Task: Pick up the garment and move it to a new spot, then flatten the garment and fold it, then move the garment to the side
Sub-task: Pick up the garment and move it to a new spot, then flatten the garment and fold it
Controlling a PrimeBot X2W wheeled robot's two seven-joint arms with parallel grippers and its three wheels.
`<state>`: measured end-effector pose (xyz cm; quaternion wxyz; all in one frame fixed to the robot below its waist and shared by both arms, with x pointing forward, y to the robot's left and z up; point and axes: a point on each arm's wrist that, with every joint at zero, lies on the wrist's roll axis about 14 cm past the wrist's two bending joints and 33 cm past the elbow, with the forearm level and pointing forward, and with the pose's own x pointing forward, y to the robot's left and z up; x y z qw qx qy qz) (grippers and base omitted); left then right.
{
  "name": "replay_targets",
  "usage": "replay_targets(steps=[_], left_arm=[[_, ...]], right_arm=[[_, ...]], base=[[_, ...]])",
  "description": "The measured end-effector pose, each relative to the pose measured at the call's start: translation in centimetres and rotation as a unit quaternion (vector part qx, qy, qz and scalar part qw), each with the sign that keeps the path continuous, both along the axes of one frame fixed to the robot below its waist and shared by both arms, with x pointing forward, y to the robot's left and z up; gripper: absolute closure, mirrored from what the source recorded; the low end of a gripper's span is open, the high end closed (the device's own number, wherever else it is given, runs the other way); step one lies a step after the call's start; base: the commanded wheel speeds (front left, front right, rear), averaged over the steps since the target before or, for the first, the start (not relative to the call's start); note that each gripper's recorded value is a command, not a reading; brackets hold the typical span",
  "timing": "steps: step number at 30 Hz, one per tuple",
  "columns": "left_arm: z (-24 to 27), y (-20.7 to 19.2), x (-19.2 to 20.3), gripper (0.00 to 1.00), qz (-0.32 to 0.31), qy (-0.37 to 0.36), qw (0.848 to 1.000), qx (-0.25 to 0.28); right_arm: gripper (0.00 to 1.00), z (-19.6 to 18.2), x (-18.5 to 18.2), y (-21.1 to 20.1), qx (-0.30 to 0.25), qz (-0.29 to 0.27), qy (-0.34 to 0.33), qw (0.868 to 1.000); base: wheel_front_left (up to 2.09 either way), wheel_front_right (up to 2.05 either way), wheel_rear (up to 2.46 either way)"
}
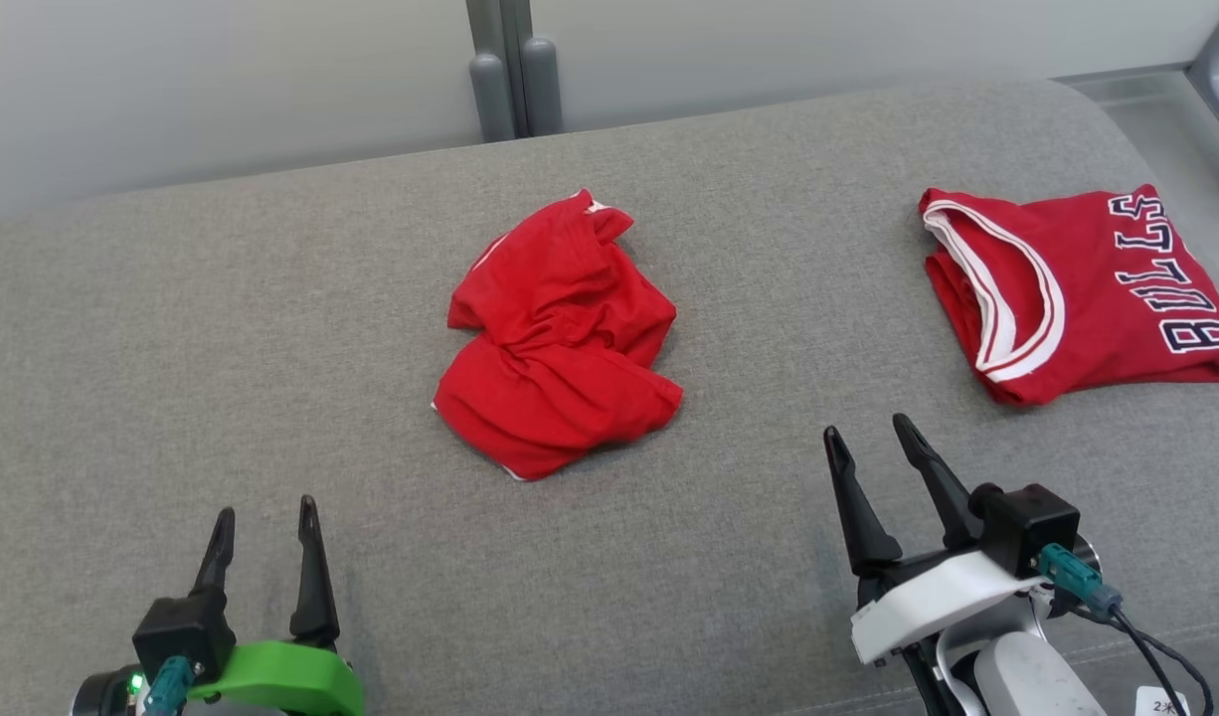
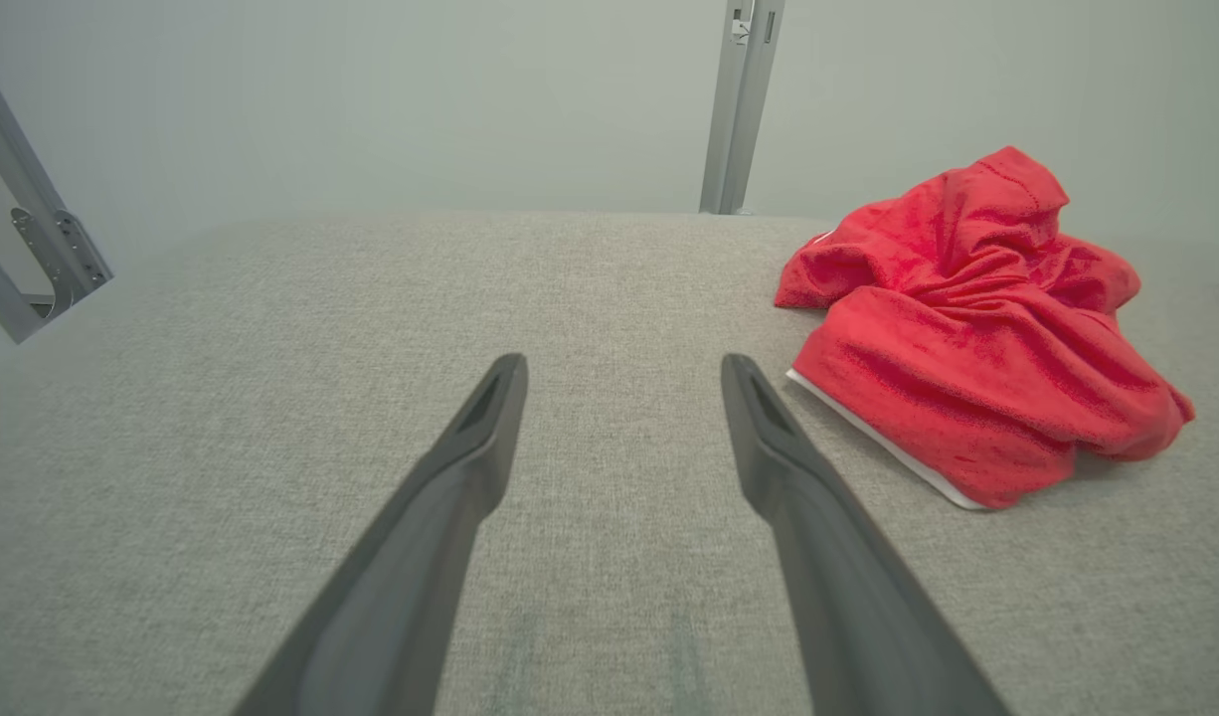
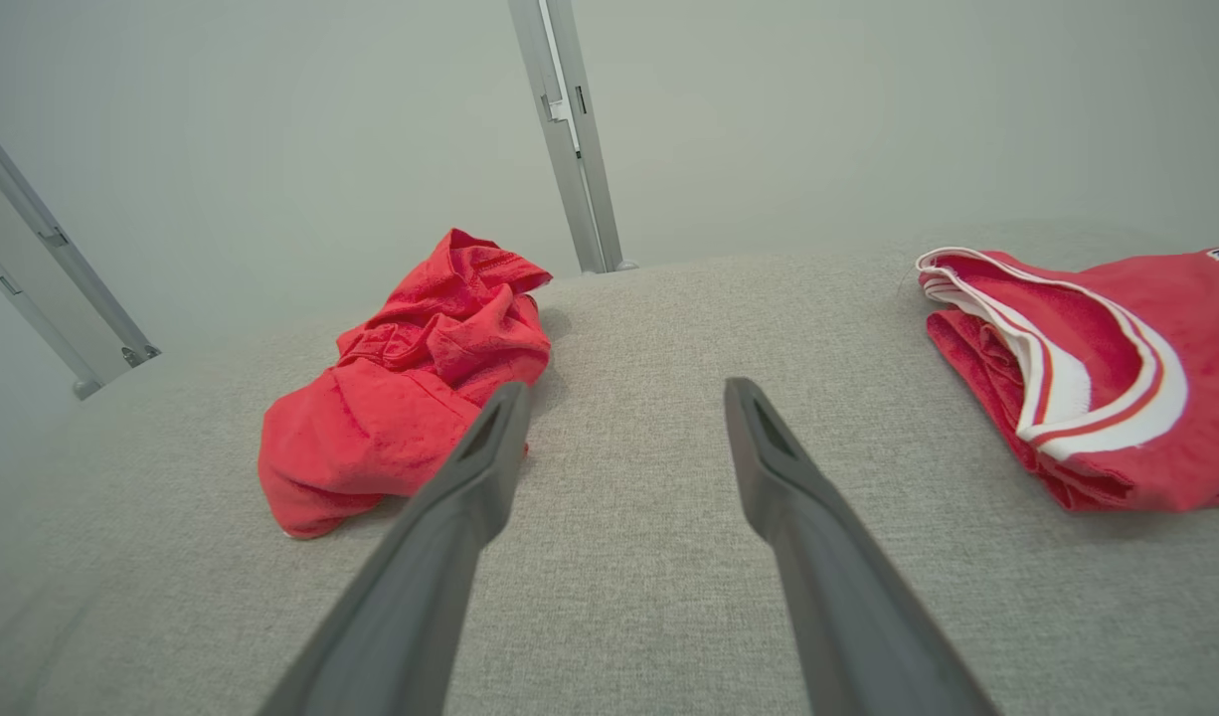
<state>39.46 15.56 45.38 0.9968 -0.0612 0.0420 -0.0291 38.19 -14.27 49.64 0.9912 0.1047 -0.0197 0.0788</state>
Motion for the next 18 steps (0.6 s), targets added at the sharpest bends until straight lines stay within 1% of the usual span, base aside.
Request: replay_targets(steps=[4,9,14,18], left_arm=[[-0.6,1.1,-2.0,0.00,0.015,0.010,1.000,0.007],[-0.4,1.7,-3.4,0.00,0.025,0.007,1.000,0.007],[-0.4,2.3,-3.9,0.00,0.031,0.008,0.999,0.007],[-0.8,2.1,-3.6,0.00,0.029,0.013,0.999,0.005]], right_arm=[[0.00,-0.1,-0.3,0.8,-0.001,0.011,0.001,1.000],[0.00,0.0,-0.4,1.7,-0.001,0.025,-0.001,1.000],[0.00,-0.9,-0.4,2.8,-0.003,0.044,0.014,0.999],[0.00,-2.0,0.2,3.8,-0.005,0.063,0.029,0.998]], base=[[0.00,0.00,0.00],[0.00,0.00,0.00],[0.00,0.00,0.00],[0.00,0.00,0.00]])
